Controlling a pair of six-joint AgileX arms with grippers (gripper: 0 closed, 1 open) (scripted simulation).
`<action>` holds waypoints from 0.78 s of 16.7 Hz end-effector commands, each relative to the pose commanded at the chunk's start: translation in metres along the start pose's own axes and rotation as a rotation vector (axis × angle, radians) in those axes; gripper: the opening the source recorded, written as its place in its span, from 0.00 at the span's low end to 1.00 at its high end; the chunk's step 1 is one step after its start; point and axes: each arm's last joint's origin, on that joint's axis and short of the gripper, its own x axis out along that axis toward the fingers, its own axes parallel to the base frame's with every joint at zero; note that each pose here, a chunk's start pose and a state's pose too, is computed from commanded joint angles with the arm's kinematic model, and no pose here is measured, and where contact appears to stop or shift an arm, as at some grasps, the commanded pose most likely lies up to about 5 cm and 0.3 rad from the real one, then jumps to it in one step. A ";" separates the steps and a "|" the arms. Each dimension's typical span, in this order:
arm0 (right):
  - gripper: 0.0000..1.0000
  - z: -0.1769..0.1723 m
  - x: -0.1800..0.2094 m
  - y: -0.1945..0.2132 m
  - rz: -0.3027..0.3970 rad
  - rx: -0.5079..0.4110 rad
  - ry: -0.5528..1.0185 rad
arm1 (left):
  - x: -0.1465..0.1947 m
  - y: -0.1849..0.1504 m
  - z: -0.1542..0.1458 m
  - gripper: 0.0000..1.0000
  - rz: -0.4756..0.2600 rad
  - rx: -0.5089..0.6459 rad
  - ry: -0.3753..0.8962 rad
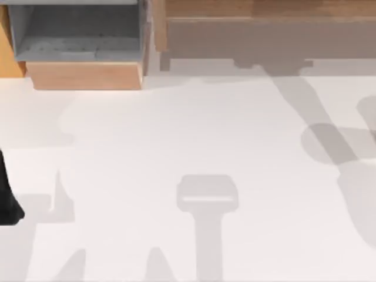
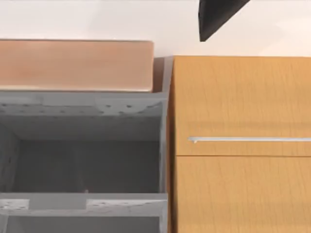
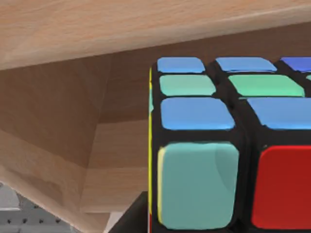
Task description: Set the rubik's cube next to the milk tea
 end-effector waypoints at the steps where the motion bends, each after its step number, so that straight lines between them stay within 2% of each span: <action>1: 0.00 -0.016 0.022 -0.004 -0.045 -0.010 0.128 | 0.000 0.000 0.000 1.00 0.000 0.000 0.000; 5: 0.00 -0.091 0.117 -0.047 -0.240 -0.053 0.642 | 0.000 0.000 0.000 1.00 0.000 0.000 0.000; 7: 0.00 -0.121 0.144 -0.071 -0.293 -0.065 0.833 | 0.000 0.000 0.000 1.00 0.000 0.000 0.000; 9: 0.00 -0.138 0.157 -0.088 -0.317 -0.069 0.946 | 0.000 0.000 0.000 1.00 0.000 0.000 0.000; 13: 0.00 -0.141 0.159 -0.091 -0.321 -0.069 0.968 | 0.000 0.000 0.000 1.00 0.000 0.000 0.000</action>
